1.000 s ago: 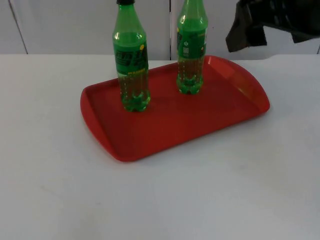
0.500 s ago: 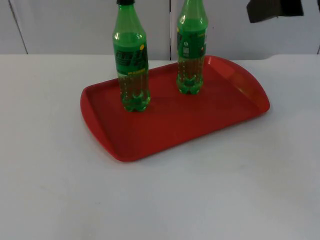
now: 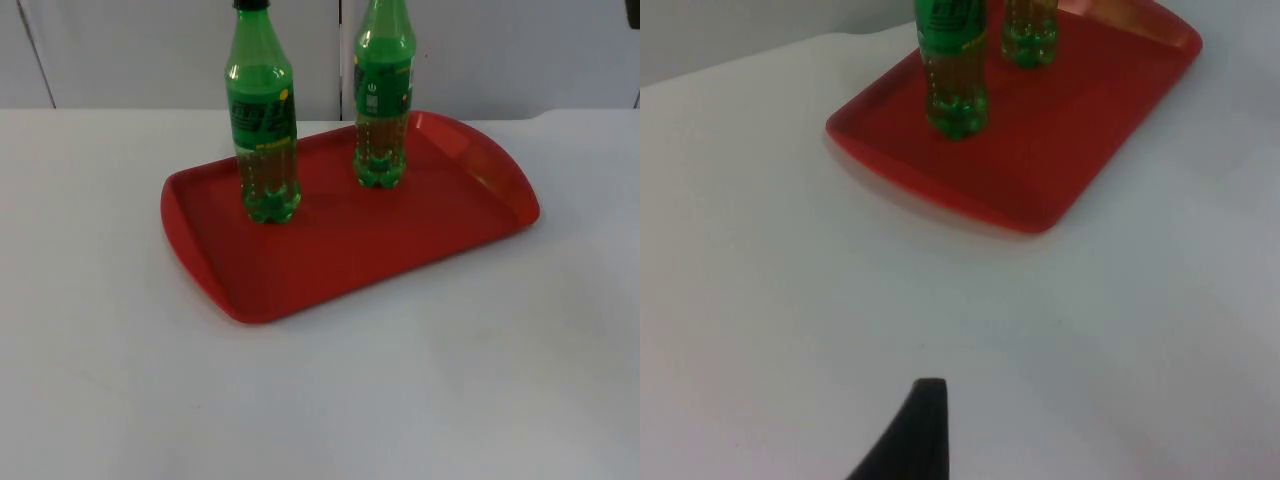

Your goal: Place the bottle upright on the tray.

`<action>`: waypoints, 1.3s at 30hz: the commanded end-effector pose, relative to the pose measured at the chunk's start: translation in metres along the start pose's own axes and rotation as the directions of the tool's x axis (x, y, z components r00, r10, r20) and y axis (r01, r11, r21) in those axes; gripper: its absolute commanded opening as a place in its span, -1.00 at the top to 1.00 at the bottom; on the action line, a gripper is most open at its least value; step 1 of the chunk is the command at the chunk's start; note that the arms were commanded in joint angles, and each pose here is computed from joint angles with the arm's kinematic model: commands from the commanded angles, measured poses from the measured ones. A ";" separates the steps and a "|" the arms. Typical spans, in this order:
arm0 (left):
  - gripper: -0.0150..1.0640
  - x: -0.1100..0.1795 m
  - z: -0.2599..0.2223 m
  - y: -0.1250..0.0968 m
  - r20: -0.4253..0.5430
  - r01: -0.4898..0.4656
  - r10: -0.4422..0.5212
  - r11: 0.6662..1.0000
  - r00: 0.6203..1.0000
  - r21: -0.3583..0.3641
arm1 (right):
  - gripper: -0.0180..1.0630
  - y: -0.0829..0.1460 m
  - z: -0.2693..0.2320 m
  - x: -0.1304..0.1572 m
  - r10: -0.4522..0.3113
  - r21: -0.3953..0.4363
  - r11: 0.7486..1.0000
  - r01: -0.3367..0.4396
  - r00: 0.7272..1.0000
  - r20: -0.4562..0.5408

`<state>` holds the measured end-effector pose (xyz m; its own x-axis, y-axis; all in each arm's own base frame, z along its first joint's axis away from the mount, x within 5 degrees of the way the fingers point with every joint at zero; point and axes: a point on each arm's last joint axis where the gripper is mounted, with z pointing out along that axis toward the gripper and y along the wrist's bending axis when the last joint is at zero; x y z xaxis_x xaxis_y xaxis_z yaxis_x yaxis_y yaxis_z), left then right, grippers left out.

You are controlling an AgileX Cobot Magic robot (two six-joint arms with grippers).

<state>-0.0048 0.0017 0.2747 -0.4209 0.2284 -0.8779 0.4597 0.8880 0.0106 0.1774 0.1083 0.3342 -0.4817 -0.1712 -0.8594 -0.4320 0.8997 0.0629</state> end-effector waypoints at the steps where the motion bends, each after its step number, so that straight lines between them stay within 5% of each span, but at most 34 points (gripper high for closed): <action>1: -0.98 0.000 0.000 0.000 0.005 0.005 -0.005 1.000 1.000 0.005 | -0.98 0.000 -0.010 0.003 -0.010 -0.010 1.000 0.011 1.000 0.030; 24: -0.98 0.000 0.000 0.000 0.005 0.005 -0.005 1.000 1.000 0.005 | -0.98 -0.020 -0.112 0.064 0.000 -0.010 1.000 0.003 0.973 0.232; 39: -0.98 0.000 0.000 0.000 0.005 0.005 -0.005 1.000 1.000 0.005 | -0.98 -0.024 -0.161 0.108 -0.112 -0.044 0.991 0.125 0.969 0.219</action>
<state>-0.0048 0.0017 0.2747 -0.4209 0.2284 -0.8779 0.4597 0.8880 0.0106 0.0152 0.0042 0.3245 -0.2488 -0.1580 -0.9556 -0.5080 0.8613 -0.0101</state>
